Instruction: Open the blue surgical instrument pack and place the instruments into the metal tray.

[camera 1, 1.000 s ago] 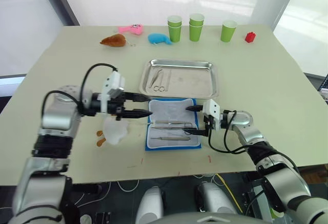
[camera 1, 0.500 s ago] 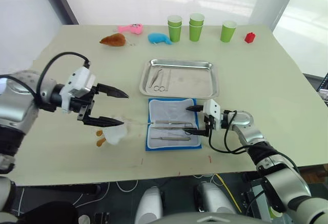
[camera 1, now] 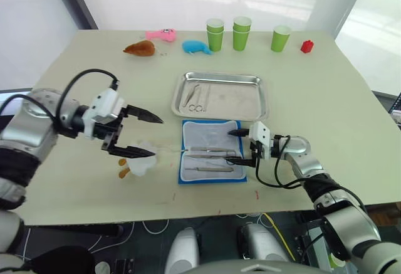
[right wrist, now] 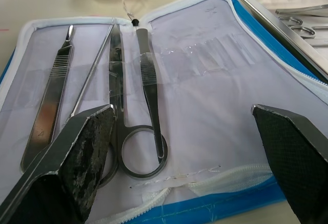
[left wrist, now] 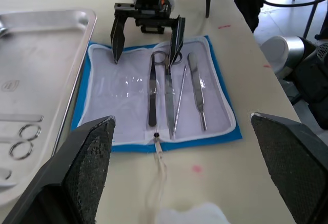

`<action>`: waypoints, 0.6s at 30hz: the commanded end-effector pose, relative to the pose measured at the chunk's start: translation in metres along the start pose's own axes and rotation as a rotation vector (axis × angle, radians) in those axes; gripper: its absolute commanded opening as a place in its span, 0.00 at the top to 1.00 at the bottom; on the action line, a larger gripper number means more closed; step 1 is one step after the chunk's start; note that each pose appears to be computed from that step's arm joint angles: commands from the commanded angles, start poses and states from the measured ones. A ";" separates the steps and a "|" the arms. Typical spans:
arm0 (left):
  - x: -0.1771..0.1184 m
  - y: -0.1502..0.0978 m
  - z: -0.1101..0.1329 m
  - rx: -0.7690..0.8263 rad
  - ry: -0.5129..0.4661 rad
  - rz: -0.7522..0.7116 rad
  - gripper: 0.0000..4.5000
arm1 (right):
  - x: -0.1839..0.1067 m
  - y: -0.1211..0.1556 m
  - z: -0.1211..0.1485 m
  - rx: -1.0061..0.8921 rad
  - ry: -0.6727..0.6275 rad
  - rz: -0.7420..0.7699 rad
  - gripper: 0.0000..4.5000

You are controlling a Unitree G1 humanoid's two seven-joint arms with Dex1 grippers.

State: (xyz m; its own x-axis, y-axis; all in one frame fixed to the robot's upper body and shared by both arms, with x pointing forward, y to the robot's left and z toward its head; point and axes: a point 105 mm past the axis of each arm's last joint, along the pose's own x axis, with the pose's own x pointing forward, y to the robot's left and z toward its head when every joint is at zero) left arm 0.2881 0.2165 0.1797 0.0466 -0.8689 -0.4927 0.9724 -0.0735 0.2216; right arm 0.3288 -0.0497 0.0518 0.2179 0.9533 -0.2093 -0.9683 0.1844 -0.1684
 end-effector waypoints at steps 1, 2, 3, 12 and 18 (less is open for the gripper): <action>0.009 0.007 0.002 0.065 -0.002 -0.034 0.01 | -0.014 0.034 -0.069 0.167 0.246 0.053 0.00; 0.014 0.009 0.000 0.064 -0.006 -0.037 0.01 | -0.013 0.034 -0.069 0.167 0.245 0.052 0.00; 0.020 0.013 -0.002 0.073 -0.010 -0.033 0.01 | -0.013 0.034 -0.069 0.168 0.244 0.051 0.00; 0.072 0.040 -0.019 0.081 0.008 -0.020 0.01 | -0.013 0.036 -0.070 0.175 0.243 0.052 0.00; 0.093 0.050 -0.029 0.092 0.049 -0.009 0.01 | -0.012 0.036 -0.069 0.175 0.243 0.053 0.00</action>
State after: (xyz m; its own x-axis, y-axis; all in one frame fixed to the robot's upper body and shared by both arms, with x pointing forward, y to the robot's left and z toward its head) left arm 0.3417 0.1455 0.1124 0.0180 -0.8443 -0.5355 0.9617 -0.1319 0.2402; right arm 0.3275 -0.0501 0.0530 0.2206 0.9537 -0.2043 -0.9673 0.1871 -0.1713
